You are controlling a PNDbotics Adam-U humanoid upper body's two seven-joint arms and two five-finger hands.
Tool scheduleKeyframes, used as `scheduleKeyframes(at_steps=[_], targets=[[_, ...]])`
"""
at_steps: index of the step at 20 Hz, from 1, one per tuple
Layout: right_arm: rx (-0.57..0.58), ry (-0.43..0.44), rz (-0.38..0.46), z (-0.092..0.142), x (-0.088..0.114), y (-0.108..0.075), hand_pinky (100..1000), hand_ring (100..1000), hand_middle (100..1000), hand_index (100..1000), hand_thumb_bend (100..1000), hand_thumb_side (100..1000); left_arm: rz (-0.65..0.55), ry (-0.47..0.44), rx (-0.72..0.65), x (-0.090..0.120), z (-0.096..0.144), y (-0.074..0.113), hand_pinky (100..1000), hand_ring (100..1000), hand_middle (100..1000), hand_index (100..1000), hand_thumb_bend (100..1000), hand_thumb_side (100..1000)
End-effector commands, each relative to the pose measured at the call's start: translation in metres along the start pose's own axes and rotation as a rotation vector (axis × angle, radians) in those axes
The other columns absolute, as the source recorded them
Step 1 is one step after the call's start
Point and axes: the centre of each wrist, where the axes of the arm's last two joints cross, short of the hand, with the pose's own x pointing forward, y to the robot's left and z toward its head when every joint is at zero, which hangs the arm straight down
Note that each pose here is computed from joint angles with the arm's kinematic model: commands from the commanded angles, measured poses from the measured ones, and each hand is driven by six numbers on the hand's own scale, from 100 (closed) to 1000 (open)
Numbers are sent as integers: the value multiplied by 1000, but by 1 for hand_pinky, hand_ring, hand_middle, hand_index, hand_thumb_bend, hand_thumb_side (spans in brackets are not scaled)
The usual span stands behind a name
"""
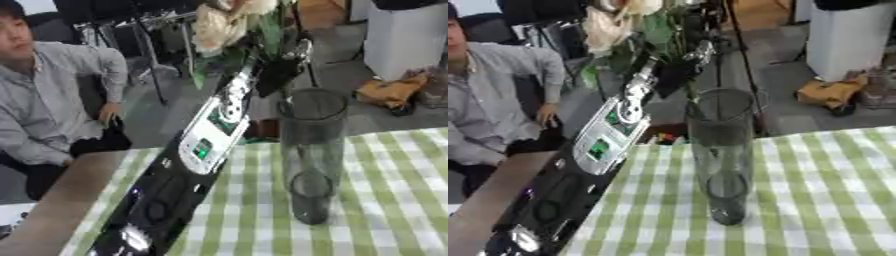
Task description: Arrange flowers into the vase.
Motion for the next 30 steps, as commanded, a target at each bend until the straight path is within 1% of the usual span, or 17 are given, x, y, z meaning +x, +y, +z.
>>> scheduleKeyframes(at_steps=[1, 3, 6, 8, 13, 17, 21, 22, 23, 28, 30], targets=[[0, -33, 7, -6, 6, 0, 747, 816, 811, 834, 100, 1000, 2, -25, 30, 6, -3, 16, 532, 789, 759, 930, 162, 748], [-1, -33, 8, -6, 6, 0, 747, 817, 812, 835, 100, 1000, 10, -28, 30, 6, -3, 15, 538, 793, 769, 951, 220, 798], [-2, -32, 10, -6, 6, 0, 747, 816, 811, 835, 100, 1000, 14, -32, 15, 6, -3, 15, 554, 805, 788, 978, 246, 818], [-2, -32, 11, -6, 6, 0, 746, 816, 811, 834, 100, 1000, 13, -23, -14, 5, -3, 15, 576, 818, 805, 1000, 244, 816], [-9, -29, 8, -5, 5, 0, 745, 814, 810, 834, 100, 1000, -12, 13, -90, 4, -3, 18, 649, 862, 857, 1000, 286, 833], [-12, -28, 8, -4, 5, 0, 744, 813, 809, 834, 100, 1000, -24, 48, -142, 2, -3, 20, 671, 882, 882, 1000, 280, 837], [-17, -25, 12, -3, 5, 0, 743, 813, 809, 834, 100, 1000, -53, 73, -183, 0, -2, 22, 680, 888, 889, 1000, 238, 825], [-18, -24, 13, -3, 5, -1, 743, 813, 809, 833, 100, 1000, -61, 77, -189, -1, -2, 23, 682, 888, 889, 1000, 224, 880], [-19, -23, 15, -2, 5, -1, 744, 813, 809, 833, 100, 1000, -68, 78, -194, 0, -2, 24, 684, 889, 890, 1000, 233, 827], [-21, -19, 18, -1, 4, -1, 744, 813, 808, 833, 100, 1000, -94, 93, -240, -3, -2, 29, 708, 903, 908, 1000, 234, 832], [-21, -20, 18, -1, 4, -1, 743, 813, 809, 833, 100, 1000, -107, 95, -260, -4, -1, 31, 719, 910, 917, 1000, 265, 841]])
